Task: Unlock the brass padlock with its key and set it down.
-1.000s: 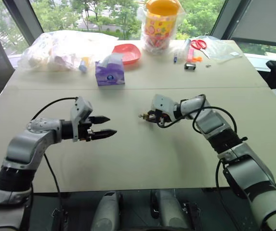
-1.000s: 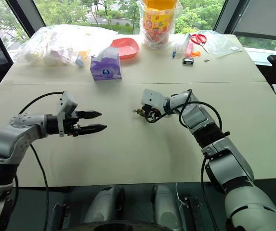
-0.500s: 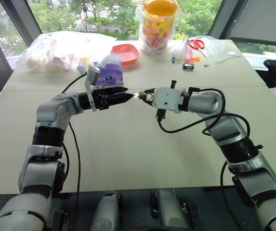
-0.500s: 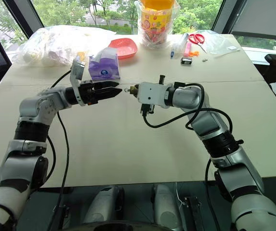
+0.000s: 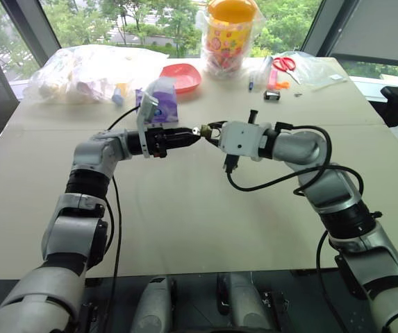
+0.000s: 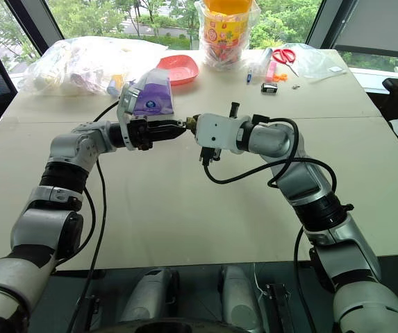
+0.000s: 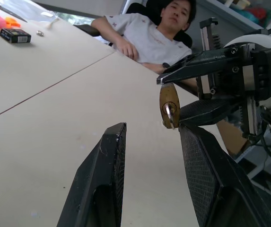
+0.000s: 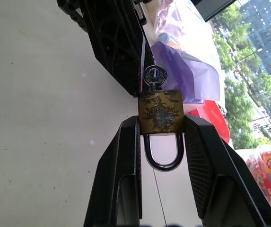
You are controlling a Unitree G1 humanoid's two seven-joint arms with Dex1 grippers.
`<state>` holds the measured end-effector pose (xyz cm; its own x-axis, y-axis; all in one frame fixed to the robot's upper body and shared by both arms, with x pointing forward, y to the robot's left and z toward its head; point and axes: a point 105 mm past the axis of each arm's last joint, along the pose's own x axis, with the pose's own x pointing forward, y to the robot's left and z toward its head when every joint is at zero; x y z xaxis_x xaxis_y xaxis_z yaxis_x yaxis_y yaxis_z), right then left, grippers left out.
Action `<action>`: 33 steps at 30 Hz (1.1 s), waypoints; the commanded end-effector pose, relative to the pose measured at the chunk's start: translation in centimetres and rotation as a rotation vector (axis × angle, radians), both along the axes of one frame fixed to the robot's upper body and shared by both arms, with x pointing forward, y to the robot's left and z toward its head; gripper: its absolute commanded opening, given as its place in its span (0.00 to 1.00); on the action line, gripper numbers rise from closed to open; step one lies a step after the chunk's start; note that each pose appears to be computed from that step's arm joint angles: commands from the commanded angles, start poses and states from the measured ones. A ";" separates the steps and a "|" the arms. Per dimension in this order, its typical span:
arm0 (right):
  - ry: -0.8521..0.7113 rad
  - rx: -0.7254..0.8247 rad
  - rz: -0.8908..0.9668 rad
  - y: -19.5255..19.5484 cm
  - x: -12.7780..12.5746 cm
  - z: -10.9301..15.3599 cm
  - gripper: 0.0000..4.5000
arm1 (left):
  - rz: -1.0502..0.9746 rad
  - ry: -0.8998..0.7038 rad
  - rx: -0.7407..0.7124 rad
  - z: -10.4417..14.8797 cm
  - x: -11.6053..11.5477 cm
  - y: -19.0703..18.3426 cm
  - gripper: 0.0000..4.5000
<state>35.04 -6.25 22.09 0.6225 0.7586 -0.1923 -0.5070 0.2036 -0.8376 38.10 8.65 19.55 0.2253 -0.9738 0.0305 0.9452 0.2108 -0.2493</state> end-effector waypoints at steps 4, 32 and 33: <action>-0.048 0.028 0.021 0.4 -0.7 1.3 0.15 | -0.008 -0.061 -0.040 2.2 0.1 0.0 0.40; 0.035 0.089 0.014 0.6 -0.8 1.4 0.15 | -0.015 -0.636 0.427 -2.4 -0.6 -1.2 0.01; 0.032 0.083 0.014 0.6 -0.8 1.3 0.15 | 0.009 -0.553 0.375 -2.1 -0.3 -1.0 0.01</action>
